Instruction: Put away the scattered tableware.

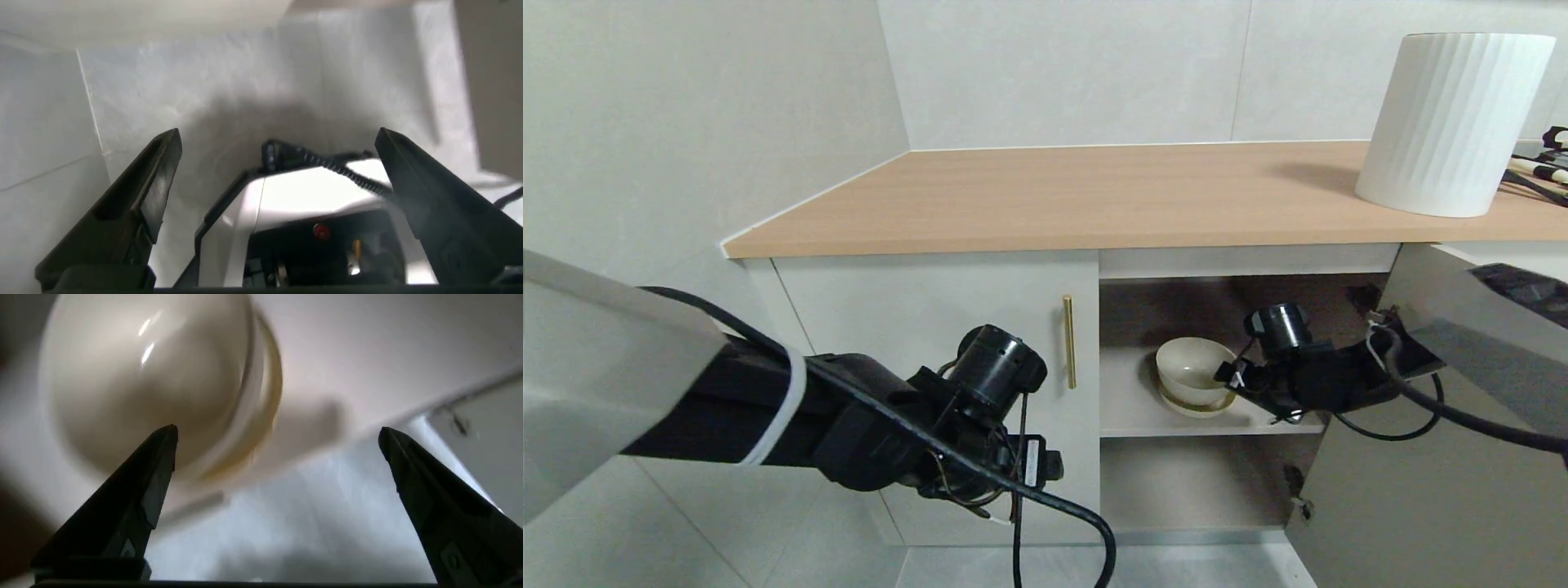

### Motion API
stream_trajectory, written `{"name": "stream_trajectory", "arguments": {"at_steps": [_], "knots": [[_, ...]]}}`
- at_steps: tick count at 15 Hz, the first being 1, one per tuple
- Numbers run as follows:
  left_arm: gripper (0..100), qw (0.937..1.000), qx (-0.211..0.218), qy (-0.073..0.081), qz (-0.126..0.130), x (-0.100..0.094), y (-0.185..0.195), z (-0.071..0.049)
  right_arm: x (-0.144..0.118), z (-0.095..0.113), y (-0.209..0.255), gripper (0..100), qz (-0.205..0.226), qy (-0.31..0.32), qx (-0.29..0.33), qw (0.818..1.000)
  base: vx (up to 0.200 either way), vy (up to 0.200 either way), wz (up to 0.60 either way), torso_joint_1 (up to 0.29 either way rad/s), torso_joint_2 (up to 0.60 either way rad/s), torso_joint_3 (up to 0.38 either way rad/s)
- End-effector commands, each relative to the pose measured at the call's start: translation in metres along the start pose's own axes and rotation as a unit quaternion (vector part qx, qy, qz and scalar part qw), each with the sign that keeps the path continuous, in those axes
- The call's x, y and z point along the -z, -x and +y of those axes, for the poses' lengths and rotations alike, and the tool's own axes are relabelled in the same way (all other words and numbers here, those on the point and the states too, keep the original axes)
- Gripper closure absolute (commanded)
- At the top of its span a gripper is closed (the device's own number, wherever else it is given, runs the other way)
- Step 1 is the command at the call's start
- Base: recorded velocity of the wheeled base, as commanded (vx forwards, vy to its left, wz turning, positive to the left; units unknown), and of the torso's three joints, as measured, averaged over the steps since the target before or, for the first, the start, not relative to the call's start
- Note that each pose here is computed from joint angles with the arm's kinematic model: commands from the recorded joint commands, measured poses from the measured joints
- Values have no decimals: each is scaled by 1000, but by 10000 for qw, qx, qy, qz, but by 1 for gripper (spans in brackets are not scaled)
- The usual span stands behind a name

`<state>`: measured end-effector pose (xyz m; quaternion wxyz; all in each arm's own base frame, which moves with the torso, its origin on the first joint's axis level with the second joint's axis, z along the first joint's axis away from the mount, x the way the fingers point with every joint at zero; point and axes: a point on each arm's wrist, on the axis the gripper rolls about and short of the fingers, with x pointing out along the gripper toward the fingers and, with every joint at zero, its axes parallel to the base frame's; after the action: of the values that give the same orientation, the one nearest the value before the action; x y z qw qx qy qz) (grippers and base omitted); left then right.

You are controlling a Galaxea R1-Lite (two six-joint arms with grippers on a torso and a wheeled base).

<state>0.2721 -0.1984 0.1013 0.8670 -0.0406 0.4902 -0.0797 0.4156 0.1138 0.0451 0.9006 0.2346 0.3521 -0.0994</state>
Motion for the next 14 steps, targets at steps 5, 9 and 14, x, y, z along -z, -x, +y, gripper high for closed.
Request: {"name": "stream_trajectory", "arguments": {"at_steps": [5, 9, 14], "knots": [[0, 9937, 354, 389, -994, 11, 111, 48, 1, -25, 152, 0, 643, 1050, -363, 9917, 0, 0, 0, 0, 0, 0], [0, 9910, 419, 298, -1237, 37, 142, 67, 28, -39, 241, 0, 491, 1747, -1026, 9780, 0, 0, 0, 0, 0, 0], [0, 9886, 337, 427, -1401, 45, 153, 80, 32, -52, 299, 0, 398, 1931, -1407, 9702, 0, 0, 0, 0, 0, 0]]}}
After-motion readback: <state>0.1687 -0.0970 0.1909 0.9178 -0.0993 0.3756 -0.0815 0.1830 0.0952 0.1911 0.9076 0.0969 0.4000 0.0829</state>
